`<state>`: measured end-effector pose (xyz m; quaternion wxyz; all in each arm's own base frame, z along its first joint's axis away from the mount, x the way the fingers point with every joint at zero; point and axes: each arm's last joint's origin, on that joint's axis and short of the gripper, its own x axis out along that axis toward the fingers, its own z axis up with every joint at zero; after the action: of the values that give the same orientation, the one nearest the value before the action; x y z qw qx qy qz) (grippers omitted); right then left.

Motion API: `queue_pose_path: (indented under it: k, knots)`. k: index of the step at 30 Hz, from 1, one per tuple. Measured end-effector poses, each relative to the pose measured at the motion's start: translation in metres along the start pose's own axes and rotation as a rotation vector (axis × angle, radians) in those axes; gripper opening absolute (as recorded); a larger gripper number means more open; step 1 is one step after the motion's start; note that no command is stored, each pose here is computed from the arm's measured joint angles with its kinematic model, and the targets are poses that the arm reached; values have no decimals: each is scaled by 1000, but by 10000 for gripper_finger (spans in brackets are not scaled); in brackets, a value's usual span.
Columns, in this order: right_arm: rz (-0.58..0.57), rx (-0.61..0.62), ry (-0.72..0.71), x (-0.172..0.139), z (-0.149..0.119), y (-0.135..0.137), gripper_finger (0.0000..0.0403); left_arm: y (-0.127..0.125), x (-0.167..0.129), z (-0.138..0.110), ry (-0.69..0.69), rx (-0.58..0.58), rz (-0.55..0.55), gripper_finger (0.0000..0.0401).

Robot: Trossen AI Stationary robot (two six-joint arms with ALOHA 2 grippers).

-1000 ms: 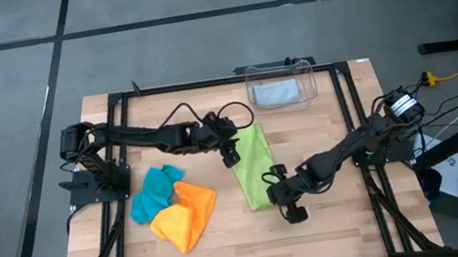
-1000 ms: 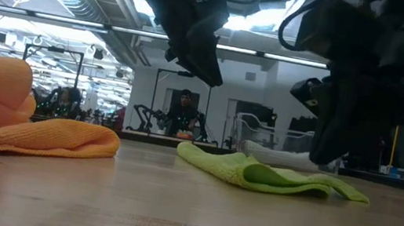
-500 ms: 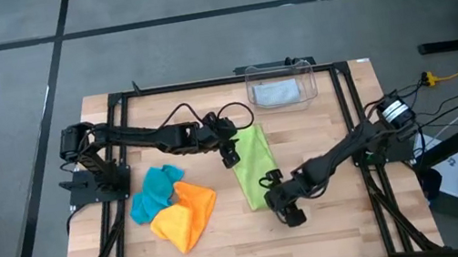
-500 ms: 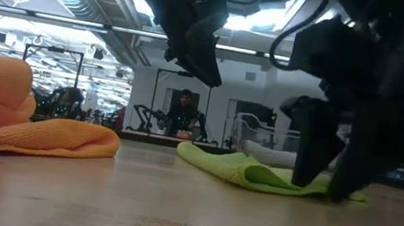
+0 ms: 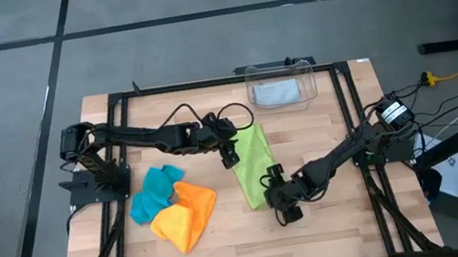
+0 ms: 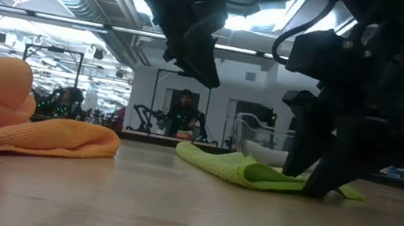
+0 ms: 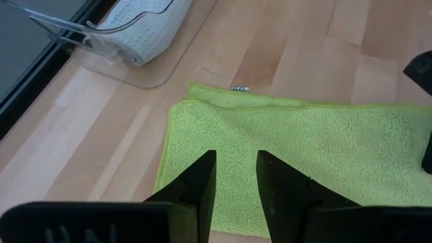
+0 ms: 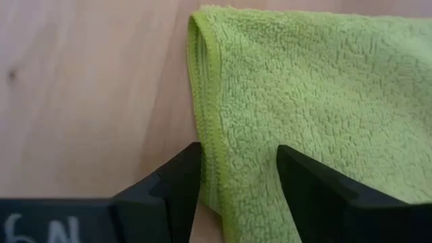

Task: Fold microfiber towels
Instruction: Fold the green microfiber

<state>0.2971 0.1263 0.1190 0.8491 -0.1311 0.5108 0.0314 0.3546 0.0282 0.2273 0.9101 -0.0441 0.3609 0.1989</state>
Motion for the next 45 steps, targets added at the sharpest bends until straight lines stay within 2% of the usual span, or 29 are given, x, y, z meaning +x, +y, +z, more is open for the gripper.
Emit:
queue_pose_path:
  k: [12,15,20,23,29,36,42,45]
  knots:
    - [2,-41,17,-5,4,8,98,0,0,0,2,1,1,99]
    - [-1,-63,58,-11,10,9,71,0,0,-1,6,2,2,99]
    - [-28,-22,151,-26,22,7,12,0,0,-1,11,4,3,99]
    - [-33,2,175,-36,29,9,12,1,0,-3,31,10,7,99]
    - [22,-37,167,-58,44,26,6,1,0,-7,65,20,14,99]
    - [40,-24,248,-92,51,45,4,1,0,-7,72,22,15,99]
    - [18,-26,271,-110,58,45,4,0,-1,-11,106,67,17,99]
    - [-29,-75,268,-110,60,38,4,-2,-4,-11,96,98,31,99]
